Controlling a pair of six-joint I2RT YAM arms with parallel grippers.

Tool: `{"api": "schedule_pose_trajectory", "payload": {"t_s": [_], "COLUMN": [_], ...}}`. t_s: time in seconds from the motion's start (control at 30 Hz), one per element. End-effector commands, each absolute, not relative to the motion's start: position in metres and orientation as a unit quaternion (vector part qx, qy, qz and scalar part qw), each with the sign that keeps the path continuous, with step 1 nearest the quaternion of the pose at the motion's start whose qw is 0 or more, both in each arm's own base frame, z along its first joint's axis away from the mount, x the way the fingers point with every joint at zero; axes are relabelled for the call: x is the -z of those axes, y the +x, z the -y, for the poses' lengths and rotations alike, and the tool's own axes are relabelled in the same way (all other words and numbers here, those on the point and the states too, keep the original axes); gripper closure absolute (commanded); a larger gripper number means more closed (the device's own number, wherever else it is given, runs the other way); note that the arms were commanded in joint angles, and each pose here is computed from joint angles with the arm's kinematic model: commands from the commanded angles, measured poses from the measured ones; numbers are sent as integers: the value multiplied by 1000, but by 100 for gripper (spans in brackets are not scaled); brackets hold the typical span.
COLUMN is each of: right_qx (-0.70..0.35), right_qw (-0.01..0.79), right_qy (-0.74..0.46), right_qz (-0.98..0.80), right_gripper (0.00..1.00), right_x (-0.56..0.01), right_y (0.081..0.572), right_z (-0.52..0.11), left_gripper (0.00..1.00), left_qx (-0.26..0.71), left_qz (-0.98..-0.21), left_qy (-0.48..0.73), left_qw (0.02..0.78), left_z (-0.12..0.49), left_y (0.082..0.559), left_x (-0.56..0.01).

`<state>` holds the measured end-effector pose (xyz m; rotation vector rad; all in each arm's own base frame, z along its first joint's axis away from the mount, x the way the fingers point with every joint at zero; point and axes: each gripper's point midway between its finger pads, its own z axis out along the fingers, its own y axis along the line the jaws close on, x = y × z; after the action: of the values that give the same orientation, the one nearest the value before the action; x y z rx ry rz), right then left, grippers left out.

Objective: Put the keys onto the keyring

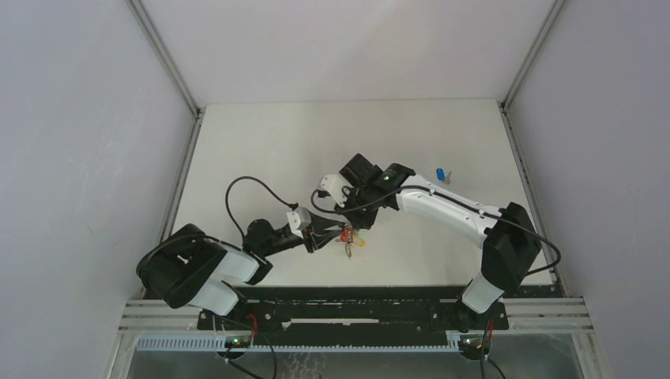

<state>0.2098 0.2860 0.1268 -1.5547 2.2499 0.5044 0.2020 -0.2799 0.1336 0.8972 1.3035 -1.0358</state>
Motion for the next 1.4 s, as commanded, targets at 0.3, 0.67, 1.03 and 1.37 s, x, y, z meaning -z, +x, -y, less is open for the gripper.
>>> {"api": "schedule_pose_trajectory", "payload": {"t_s": [0.3,0.67,1.03,1.37], "right_qx": [-84,-108,-103,-108], "right_qw": [104,122,146,178], "right_qy": [-611,-641,-673,-691], "right_qz": [-781,-750,-718,-692], "right_gripper": [100,100,100,100], "right_x": [-111,-114,-124,-136], "right_y": [204,208,211,213], "right_z": [-264,-294,-309,-316], "left_gripper": [64,64,63,70], "left_qx": [439,370,388,417], "left_qz": [-568,-594,-557,-521], "left_qy": [377,335,345,374], "left_qw": [586,631,649,644], "left_z": [289,261,254,268], "left_y": [219,224,205,199], "left_x": [-126,-122,-145,-161]}}
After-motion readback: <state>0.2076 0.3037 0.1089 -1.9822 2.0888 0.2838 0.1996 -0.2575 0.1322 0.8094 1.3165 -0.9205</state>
